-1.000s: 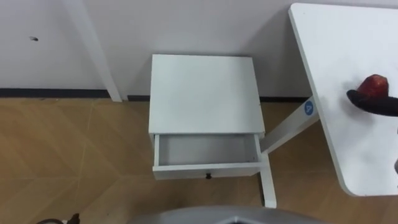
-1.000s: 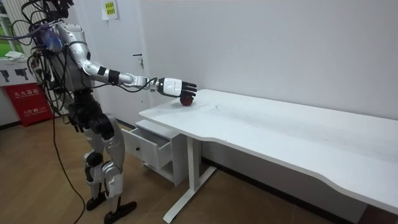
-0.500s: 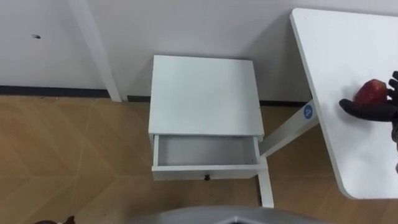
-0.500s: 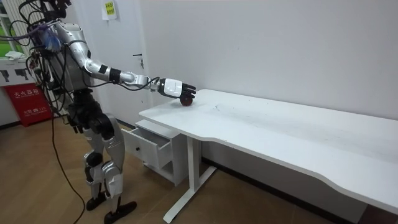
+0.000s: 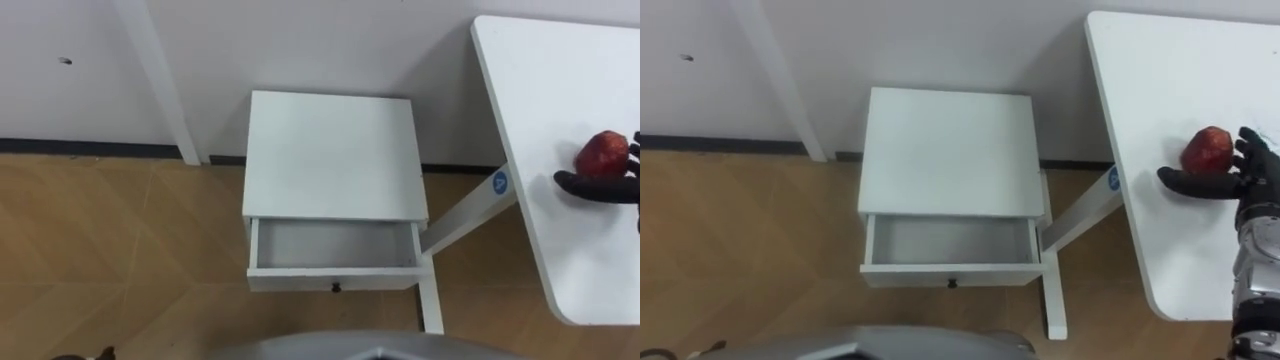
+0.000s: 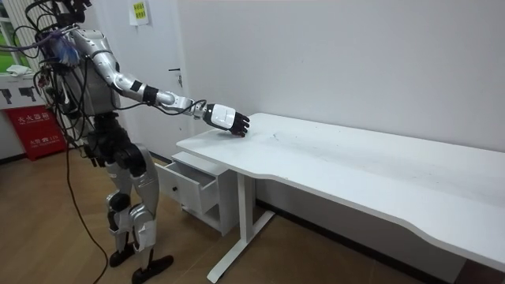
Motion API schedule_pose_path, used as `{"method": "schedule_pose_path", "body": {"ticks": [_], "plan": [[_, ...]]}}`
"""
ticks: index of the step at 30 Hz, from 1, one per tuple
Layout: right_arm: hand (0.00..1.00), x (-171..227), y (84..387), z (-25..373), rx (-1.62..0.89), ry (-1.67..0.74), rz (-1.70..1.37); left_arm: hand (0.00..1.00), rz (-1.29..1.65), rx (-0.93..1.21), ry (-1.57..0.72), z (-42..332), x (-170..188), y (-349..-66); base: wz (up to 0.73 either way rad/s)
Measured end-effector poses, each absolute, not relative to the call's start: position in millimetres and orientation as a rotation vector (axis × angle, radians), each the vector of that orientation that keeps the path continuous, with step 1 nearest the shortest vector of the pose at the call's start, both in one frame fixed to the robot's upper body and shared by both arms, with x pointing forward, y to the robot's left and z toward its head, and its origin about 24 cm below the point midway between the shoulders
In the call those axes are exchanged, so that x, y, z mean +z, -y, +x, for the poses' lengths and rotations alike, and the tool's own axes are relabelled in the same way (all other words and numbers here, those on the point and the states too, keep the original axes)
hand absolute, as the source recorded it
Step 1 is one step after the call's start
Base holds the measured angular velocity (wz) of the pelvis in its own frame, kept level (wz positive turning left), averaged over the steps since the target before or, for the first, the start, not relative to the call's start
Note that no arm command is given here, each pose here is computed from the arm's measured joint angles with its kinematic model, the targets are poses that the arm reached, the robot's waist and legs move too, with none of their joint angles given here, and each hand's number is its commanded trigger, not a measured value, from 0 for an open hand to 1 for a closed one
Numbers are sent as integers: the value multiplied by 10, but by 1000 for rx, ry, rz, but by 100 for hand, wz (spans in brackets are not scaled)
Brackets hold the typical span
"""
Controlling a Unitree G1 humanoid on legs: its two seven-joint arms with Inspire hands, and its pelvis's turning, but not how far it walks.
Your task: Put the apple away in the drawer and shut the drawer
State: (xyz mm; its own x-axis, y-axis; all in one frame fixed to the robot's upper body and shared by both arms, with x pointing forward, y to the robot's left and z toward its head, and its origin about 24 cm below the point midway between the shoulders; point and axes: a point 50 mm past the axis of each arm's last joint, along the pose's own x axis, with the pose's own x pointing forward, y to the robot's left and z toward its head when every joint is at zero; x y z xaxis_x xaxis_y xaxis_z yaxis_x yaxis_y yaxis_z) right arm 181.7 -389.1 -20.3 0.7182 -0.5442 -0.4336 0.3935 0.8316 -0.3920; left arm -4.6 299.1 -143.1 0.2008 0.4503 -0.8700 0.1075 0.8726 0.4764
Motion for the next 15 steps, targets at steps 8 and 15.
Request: {"method": "schedule_pose_path", "body": {"ticks": [8, 15], "plan": [[100, -195, 3941, 1812, -539, -587, -316, 0, 493, 255, -1368, -63, -1433, -2991, 0], [100, -179, 3947, 1820, -529, -585, -348, 0, 492, 254, -1370, -66, -1434, -2991, 0]]}}
